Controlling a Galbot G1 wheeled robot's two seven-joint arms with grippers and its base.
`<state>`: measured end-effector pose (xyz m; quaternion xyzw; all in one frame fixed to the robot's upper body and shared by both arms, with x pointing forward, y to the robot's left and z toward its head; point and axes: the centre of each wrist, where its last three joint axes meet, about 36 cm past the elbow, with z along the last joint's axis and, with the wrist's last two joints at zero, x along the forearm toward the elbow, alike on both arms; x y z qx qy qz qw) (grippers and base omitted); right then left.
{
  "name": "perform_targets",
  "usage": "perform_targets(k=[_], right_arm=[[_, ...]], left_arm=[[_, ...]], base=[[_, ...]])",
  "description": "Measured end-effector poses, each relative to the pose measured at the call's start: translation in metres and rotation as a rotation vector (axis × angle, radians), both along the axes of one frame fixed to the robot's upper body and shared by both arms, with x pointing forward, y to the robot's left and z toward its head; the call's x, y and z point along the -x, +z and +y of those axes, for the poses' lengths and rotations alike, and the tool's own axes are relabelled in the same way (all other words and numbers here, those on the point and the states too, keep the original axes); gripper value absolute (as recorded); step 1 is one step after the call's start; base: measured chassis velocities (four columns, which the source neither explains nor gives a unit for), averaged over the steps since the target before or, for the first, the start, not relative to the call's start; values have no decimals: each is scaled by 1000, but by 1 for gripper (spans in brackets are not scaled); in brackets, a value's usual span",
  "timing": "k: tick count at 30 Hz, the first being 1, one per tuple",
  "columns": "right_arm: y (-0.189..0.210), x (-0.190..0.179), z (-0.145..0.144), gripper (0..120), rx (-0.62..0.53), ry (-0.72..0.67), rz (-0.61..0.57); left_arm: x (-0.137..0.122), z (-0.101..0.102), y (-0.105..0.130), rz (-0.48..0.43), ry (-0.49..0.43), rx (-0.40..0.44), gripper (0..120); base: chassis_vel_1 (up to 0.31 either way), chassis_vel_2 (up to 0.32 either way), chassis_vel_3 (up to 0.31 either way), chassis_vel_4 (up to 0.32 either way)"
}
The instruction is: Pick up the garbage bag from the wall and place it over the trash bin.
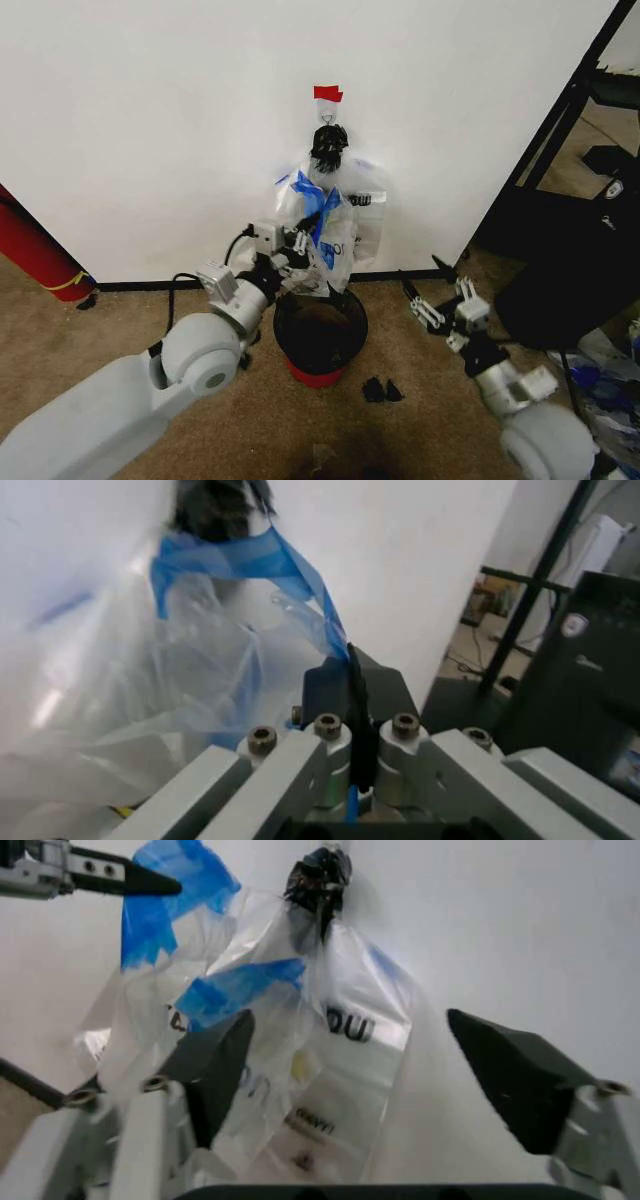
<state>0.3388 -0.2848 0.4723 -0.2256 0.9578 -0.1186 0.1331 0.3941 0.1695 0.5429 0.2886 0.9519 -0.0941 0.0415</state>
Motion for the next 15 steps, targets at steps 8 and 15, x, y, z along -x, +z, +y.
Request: perform_targets(k=[8, 15], right_arm=[[23, -69, -6, 100, 205, 95, -77], [10, -104, 20, 100, 300, 149, -128]], left_arm=[[1, -12, -2, 11, -32, -2, 0], [2, -13, -2, 15, -30, 5, 0]], base=[[0, 0, 0, 0], [0, 0, 0, 0]])
